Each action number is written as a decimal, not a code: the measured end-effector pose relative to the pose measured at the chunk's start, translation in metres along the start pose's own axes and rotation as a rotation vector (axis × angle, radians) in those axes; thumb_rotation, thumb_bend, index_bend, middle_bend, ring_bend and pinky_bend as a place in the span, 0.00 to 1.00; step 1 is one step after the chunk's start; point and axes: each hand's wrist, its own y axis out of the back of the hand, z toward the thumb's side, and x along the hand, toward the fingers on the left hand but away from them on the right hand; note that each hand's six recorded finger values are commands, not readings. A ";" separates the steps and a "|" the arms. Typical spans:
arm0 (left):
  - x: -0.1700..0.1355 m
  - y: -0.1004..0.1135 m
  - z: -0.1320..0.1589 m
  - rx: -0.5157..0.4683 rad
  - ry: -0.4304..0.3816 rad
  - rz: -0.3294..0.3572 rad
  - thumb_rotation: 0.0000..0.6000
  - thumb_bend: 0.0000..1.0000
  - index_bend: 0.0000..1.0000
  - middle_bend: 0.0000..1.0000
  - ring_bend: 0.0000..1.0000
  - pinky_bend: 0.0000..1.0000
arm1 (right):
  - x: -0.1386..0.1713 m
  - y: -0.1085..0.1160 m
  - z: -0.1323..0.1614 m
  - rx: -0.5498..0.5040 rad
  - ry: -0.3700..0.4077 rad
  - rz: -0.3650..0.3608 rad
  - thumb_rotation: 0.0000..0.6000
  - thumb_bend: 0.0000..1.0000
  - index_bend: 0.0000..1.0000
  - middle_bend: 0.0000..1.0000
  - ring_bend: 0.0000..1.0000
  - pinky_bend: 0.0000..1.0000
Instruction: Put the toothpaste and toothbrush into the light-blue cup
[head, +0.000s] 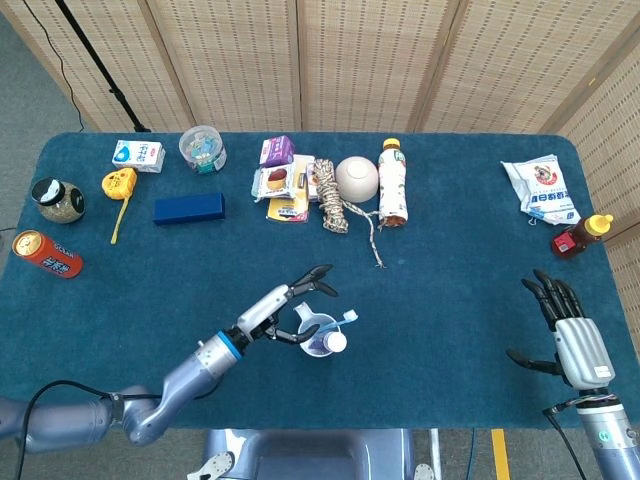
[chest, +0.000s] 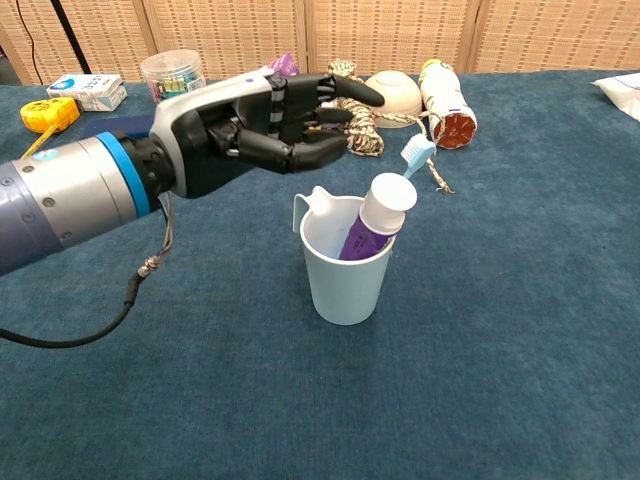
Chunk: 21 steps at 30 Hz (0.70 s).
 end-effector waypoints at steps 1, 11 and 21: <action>-0.002 0.004 0.002 0.001 -0.006 0.006 1.00 0.40 0.24 0.00 0.00 0.00 | 0.000 0.000 0.000 0.000 0.000 0.000 1.00 0.00 0.09 0.00 0.00 0.00; -0.040 0.080 0.026 0.289 0.007 0.099 1.00 0.40 0.00 0.00 0.00 0.00 | 0.002 0.002 0.003 -0.005 0.008 0.003 1.00 0.00 0.08 0.00 0.00 0.00; -0.167 0.163 0.052 0.785 0.251 0.250 1.00 0.40 0.00 0.00 0.00 0.00 | 0.005 0.011 0.004 0.077 -0.007 -0.029 1.00 0.00 0.08 0.00 0.00 0.00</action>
